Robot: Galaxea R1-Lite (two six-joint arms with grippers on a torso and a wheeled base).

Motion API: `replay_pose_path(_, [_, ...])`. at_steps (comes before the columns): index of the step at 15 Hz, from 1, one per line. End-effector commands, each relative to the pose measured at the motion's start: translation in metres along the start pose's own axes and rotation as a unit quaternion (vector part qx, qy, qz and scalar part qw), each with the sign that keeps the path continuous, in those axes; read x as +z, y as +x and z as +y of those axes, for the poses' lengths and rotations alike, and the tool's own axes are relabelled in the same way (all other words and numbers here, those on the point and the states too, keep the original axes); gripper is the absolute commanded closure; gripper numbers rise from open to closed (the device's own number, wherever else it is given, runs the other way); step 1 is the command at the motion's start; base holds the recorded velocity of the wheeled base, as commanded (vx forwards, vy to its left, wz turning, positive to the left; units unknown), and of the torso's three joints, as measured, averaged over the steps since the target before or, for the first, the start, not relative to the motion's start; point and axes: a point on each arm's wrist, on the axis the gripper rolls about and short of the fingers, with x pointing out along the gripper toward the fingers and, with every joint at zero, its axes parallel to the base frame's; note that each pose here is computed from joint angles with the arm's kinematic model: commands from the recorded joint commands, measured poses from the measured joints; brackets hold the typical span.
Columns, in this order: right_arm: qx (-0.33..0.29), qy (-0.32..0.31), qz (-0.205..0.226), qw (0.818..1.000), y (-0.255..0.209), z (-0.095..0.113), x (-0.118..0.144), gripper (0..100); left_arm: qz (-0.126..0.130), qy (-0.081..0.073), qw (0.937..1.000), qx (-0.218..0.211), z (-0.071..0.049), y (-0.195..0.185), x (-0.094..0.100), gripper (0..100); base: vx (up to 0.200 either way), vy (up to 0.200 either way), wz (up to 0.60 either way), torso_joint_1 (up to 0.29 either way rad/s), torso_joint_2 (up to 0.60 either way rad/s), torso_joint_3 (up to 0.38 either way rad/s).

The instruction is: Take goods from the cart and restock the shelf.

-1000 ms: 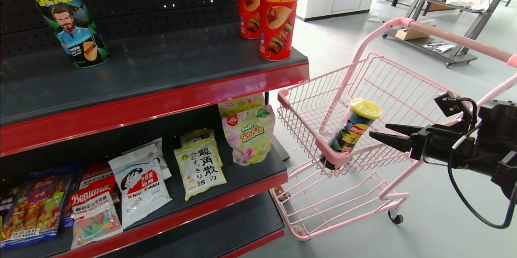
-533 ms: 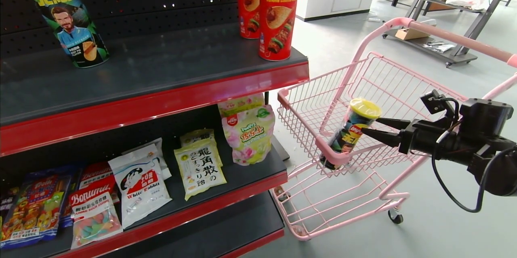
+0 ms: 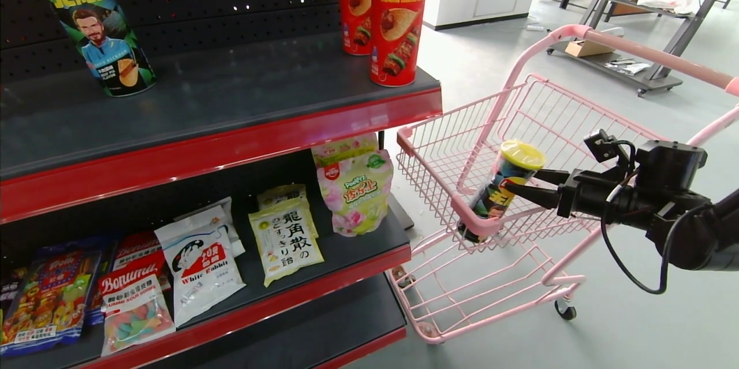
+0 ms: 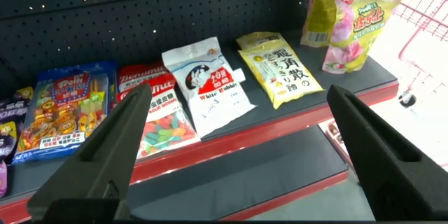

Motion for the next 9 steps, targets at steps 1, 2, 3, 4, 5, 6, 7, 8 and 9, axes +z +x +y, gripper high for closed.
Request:
replay_pose_path(1, [0.012,-0.003,-0.001,1.000,0.009,0.001,0.001,0,0.000,0.000,1.0000,0.001,0.000,0.000,0.000,0,0.000,0.000,0.00,0.000,0.00,0.000])
replay_pose_path(2, [0.017,-0.002,0.000,1.000,0.012,0.003,0.001,0,0.000,0.000,1.0000,0.001,0.000,0.000,0.000,0,0.000,0.000,0.00,0.000,0.00,0.000])
replay_pose_path(3, [0.020,-0.002,0.000,1.000,0.014,0.003,0.000,0,0.000,0.000,1.0000,0.001,0.000,0.000,0.000,0,0.000,0.000,0.00,0.000,0.00,0.000])
replay_pose_path(4, [0.026,-0.001,0.002,1.000,0.020,0.003,-0.002,0,0.000,0.000,1.0000,0.001,0.000,0.000,0.000,0,0.000,0.000,0.00,0.000,0.00,0.000])
replay_pose_path(5, [0.029,-0.003,0.002,1.000,0.024,0.003,-0.002,0,0.000,0.000,1.0000,0.001,0.000,0.000,0.000,0,0.000,0.000,0.00,0.000,0.00,0.000])
replay_pose_path(6, [0.028,-0.002,0.003,1.000,0.027,0.001,-0.004,0,0.000,0.000,1.0000,0.001,0.000,0.000,0.000,0,0.000,0.000,0.00,0.000,0.00,0.000])
replay_pose_path(7, [0.028,-0.001,0.003,1.000,0.028,-0.001,-0.005,0,0.000,0.000,1.0000,0.001,0.000,0.000,0.000,0,0.000,0.000,0.00,0.000,0.00,0.000])
replay_pose_path(8, [0.027,-0.001,0.003,1.000,0.030,-0.003,-0.006,0,0.000,0.000,1.0000,0.001,0.000,0.000,0.000,0,0.000,0.000,0.00,0.000,0.00,0.000])
replay_pose_path(9, [0.027,-0.001,0.003,1.000,0.031,-0.004,-0.006,0,0.000,0.000,1.0000,0.001,0.000,0.000,0.000,0,0.000,0.000,0.00,0.000,0.00,0.000])
